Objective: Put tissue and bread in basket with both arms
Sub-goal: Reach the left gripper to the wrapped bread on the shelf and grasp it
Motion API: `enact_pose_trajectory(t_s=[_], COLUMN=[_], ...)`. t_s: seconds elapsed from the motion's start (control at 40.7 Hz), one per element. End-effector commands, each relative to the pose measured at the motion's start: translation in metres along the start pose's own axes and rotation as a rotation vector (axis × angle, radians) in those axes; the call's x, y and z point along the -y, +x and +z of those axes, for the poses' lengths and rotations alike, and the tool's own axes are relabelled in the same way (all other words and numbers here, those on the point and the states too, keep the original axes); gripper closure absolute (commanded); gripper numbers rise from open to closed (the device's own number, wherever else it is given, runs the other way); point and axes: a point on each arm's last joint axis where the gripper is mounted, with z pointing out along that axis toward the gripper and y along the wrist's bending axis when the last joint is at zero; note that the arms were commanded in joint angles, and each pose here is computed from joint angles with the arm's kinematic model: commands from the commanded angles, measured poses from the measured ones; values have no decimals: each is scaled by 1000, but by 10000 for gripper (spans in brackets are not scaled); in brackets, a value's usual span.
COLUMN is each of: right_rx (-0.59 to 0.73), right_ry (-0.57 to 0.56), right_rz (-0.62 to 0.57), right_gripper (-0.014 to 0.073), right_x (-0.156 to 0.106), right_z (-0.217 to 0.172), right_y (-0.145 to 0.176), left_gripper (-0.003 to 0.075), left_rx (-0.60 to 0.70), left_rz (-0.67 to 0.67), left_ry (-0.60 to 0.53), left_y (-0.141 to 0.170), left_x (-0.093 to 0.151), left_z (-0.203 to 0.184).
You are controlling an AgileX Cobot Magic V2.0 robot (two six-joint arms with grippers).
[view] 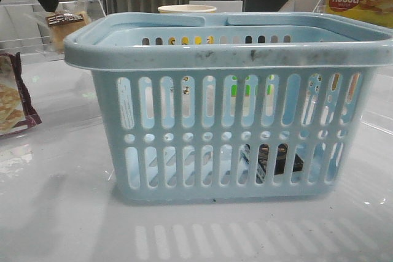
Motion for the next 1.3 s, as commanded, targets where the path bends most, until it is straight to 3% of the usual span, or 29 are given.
enact_pose_trajectory(t_s=[0.0, 0.418, 0.639, 0.959, 1.278], right_rx=[87, 86, 86, 86, 86], right_ry=[8, 8, 8, 8, 8], right_rz=[-15, -15, -15, -15, -15], right_gripper=[24, 24, 24, 24, 24], right_x=[1, 1, 1, 1, 1], right_z=[-4, -4, -4, -4, -4], right_y=[-12, -12, -12, -12, -12], left_gripper=[64, 66, 85, 410, 610], left_rx=[180, 363, 365, 383, 346], left_rz=[-65, -190, -209, -210, -208], left_ry=[-7, 8, 7, 3, 13], left_y=[-34, -56, -51, -52, -51], left_x=[-12, -23, -24, -25, -23], left_z=[-8, 53, 71, 72, 66])
